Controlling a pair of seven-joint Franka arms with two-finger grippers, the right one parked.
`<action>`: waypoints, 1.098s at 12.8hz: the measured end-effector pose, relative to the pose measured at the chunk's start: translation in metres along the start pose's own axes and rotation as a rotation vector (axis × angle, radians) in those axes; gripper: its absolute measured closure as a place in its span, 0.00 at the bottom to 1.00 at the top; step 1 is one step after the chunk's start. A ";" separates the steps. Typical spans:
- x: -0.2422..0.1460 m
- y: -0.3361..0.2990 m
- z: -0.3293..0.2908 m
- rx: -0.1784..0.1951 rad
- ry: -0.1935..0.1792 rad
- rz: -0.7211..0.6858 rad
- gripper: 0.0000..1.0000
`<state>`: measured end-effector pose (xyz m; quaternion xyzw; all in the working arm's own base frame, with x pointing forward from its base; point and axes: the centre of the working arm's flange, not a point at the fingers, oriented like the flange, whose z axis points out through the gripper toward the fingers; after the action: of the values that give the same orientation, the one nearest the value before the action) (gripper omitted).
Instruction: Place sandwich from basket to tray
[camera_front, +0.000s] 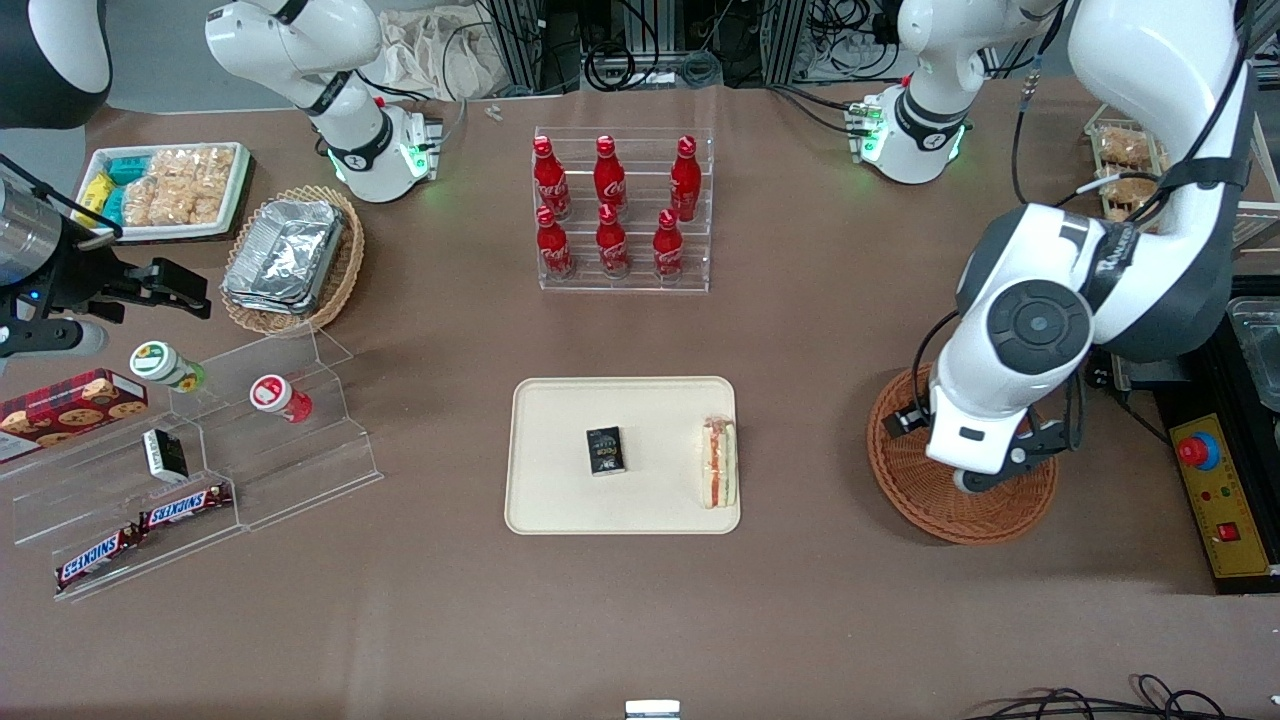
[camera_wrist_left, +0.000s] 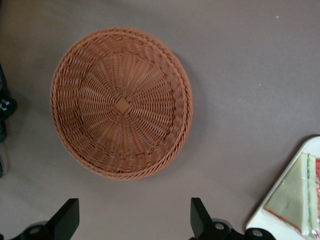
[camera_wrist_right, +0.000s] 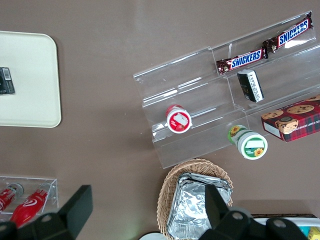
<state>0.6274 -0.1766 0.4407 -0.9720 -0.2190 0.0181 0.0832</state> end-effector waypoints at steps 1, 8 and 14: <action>-0.003 -0.007 -0.006 -0.017 -0.012 0.007 0.00; -0.024 -0.019 -0.042 -0.078 0.018 0.132 0.00; -0.024 -0.078 -0.057 -0.136 0.023 0.246 0.00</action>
<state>0.5766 -0.1269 0.5104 -0.9950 -0.0981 0.0020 0.0170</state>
